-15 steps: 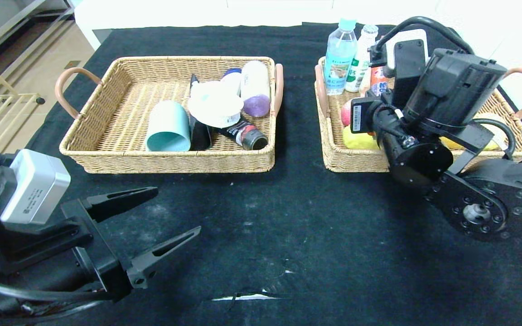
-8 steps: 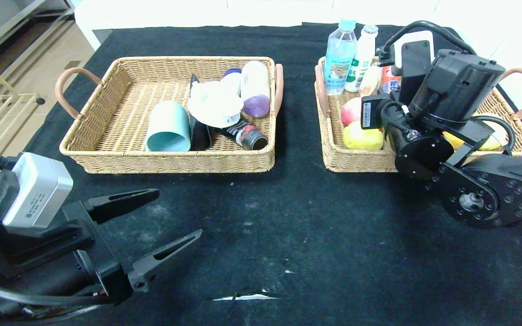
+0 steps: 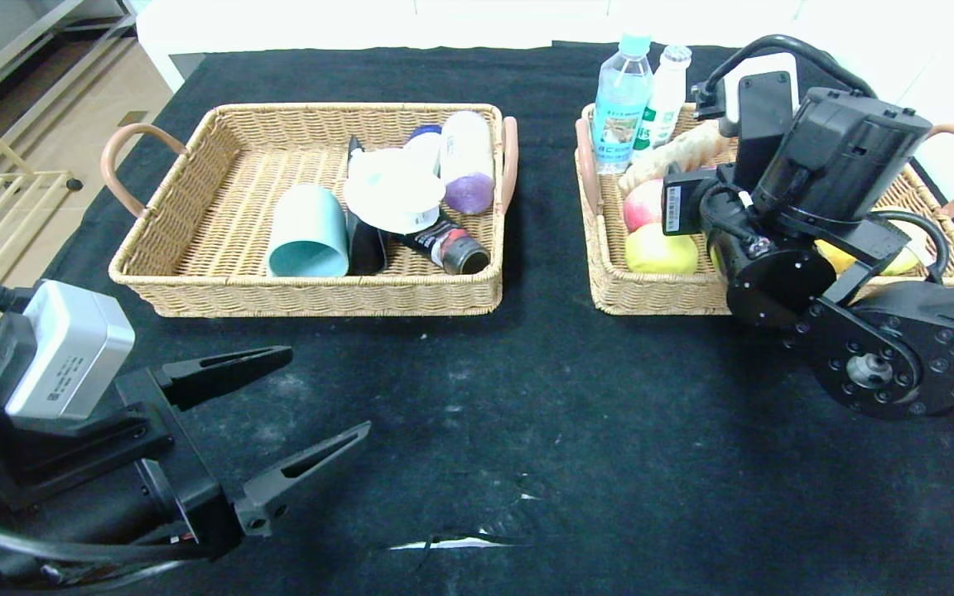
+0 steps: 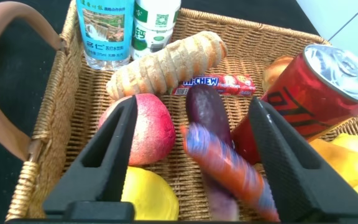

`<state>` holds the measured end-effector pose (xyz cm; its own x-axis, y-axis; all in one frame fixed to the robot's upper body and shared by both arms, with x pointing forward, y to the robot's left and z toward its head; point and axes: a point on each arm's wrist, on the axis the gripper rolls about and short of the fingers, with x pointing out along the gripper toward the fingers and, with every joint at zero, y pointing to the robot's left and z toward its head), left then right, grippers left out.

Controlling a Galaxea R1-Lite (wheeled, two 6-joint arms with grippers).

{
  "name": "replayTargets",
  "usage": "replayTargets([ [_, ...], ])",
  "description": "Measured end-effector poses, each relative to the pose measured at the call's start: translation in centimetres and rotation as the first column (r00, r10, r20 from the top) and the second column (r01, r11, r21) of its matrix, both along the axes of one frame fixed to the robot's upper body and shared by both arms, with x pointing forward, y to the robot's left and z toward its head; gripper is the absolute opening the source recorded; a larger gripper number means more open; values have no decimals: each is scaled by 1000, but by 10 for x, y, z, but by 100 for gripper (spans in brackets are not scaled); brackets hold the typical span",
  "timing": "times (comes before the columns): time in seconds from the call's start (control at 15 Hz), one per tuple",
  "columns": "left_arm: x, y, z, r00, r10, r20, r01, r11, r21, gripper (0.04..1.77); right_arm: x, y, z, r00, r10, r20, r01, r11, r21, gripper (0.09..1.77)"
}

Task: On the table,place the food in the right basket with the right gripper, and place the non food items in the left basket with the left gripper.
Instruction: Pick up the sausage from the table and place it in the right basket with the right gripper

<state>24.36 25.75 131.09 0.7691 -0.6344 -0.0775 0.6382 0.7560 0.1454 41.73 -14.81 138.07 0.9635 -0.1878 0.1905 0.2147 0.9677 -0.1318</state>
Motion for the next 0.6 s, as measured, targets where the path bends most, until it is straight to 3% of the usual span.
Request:
replayTargets([
  [0.27,-1,0,0,1000,-2,3,2,1000,0,172,-23,4,4,999,41,-18,-42,999,-25,148],
  [0.6,-2,0,4,999,0,37,-1,1000,14,172,-87,0,9,984,143,-111,-153,984,-91,158],
])
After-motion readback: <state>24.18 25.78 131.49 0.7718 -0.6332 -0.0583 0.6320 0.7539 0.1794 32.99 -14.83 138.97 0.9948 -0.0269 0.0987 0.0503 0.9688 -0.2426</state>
